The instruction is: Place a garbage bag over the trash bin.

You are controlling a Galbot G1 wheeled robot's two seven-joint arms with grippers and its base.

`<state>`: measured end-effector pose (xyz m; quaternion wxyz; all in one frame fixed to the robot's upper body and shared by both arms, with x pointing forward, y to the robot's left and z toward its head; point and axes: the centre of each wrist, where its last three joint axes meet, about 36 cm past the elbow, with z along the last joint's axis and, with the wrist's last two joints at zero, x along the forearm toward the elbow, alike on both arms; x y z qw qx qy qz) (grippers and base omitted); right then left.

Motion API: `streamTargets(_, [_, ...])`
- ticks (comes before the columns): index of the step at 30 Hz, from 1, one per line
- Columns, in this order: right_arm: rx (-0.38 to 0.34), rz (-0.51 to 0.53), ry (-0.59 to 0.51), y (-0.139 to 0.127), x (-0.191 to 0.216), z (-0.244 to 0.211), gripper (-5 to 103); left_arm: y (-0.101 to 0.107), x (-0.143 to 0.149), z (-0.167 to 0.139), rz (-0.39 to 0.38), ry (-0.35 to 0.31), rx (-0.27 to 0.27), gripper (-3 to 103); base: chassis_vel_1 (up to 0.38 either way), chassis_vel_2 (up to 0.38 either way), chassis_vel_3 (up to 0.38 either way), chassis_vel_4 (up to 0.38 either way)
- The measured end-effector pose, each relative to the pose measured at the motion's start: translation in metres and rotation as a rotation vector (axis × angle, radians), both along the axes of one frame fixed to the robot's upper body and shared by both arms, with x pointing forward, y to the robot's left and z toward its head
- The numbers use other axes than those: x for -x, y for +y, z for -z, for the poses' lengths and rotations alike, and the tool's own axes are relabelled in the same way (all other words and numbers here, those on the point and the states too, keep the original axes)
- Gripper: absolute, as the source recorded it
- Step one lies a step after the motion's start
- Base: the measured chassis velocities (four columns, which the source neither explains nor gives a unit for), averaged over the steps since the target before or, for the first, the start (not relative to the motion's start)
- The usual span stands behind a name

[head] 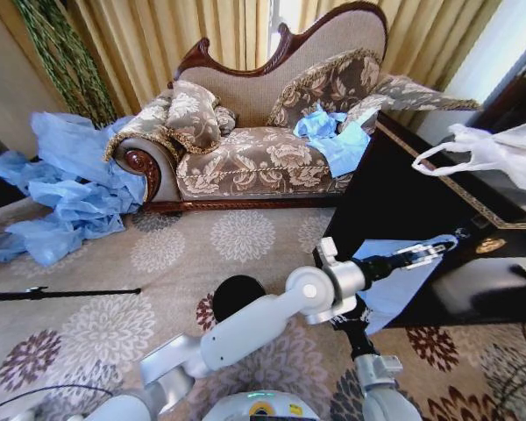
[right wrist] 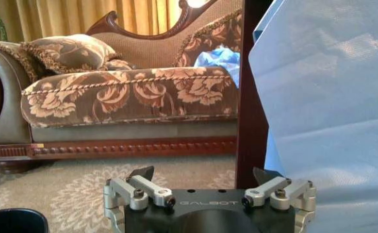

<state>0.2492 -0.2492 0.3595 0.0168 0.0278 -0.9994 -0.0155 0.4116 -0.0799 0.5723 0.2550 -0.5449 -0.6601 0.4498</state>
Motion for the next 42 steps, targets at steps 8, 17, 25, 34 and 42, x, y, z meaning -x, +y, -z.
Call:
streamTargets(8, [0.004, 0.000, 0.004, 0.000, 0.002, 0.002, 100, 0.008, 0.000, 0.008, -0.018, 0.013, -0.017, 65, 0.000, 0.000, 0.000, 0.000])
streamTargets(17, [0.008, -0.001, 0.007, 0.000, 0.002, 0.002, 100, 0.006, -0.002, 0.009, -0.024, 0.017, -0.016, 32, 0.000, 0.000, 0.000, 0.000])
streamTargets(25, [0.011, -0.001, 0.012, 0.000, 0.005, 0.003, 100, 0.006, -0.001, 0.009, -0.025, 0.025, -0.022, 6, 0.000, 0.000, 0.000, 0.000])
streamTargets(34, [0.020, 0.002, 0.010, -0.001, 0.012, 0.005, 100, 0.016, 0.001, -0.001, -0.045, 0.047, -0.086, 0, 0.000, 0.000, 0.000, 0.000])
streamTargets(42, [0.017, 0.004, 0.008, 0.000, 0.013, 0.006, 100, 0.055, 0.008, 0.003, -0.064, 0.056, -0.222, 0, 0.000, 0.000, 0.000, 0.000])
